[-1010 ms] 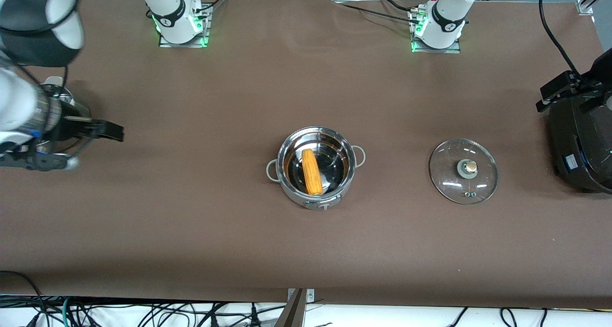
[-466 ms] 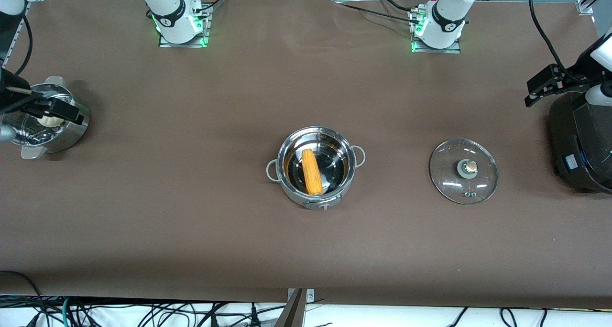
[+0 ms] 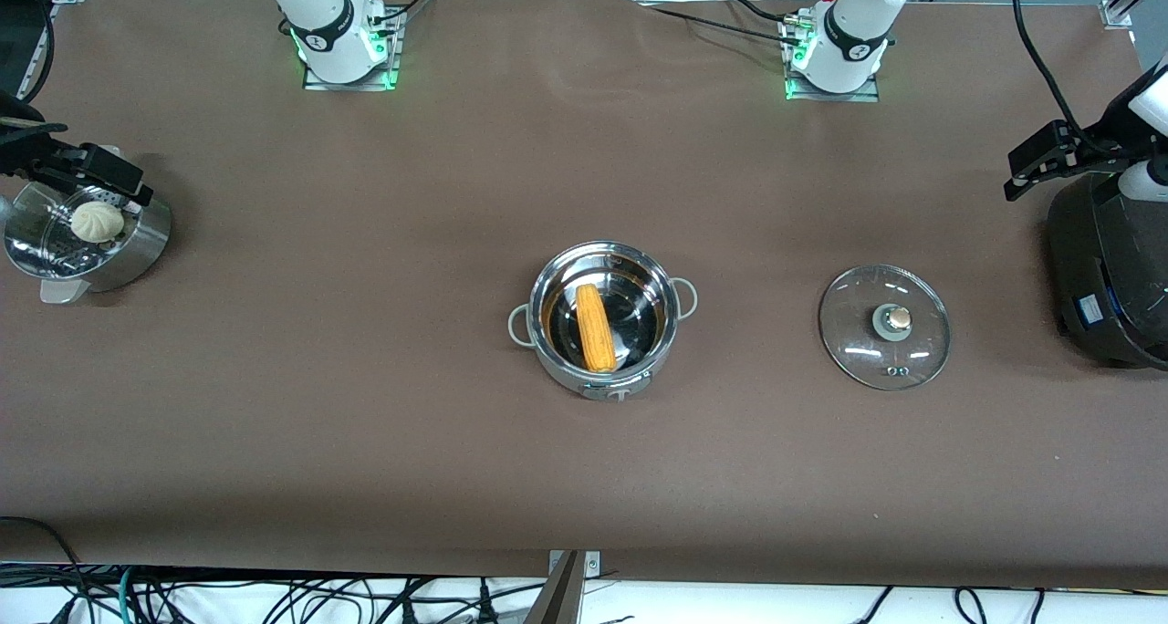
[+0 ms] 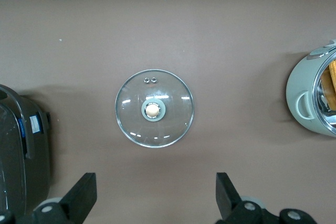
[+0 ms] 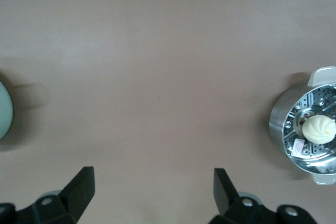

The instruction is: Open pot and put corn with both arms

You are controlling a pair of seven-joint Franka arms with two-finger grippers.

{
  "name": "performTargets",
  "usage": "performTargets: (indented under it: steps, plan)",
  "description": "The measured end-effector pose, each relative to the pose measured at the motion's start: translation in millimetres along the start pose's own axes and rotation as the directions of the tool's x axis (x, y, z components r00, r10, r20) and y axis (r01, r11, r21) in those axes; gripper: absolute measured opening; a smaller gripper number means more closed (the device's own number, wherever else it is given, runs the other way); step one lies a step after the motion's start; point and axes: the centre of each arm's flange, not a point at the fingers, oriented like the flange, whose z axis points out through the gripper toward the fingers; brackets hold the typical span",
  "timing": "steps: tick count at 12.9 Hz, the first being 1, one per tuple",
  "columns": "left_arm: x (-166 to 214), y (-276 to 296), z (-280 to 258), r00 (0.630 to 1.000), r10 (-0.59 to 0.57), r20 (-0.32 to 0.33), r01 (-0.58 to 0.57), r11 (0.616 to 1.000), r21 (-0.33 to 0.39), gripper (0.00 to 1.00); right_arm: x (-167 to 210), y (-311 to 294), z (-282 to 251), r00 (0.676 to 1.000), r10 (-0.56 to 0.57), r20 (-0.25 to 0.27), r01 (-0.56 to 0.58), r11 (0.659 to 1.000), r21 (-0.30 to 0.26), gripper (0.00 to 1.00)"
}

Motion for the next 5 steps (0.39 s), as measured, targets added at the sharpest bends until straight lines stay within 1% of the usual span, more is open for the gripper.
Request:
performTargets:
  steps: [3,5]
  plan:
    - [0,-1,2,1.0,-0.002,0.009,0.002,1.0,0.0,1.0,8,0,15,1.0,-0.011,0.021,0.011,1.0,-0.014,1.0]
    - [0,-4,3,1.0,-0.006,0.013,0.006,1.0,0.0,1.0,9,-3,17,1.0,-0.019,0.023,0.02,1.0,-0.02,1.0]
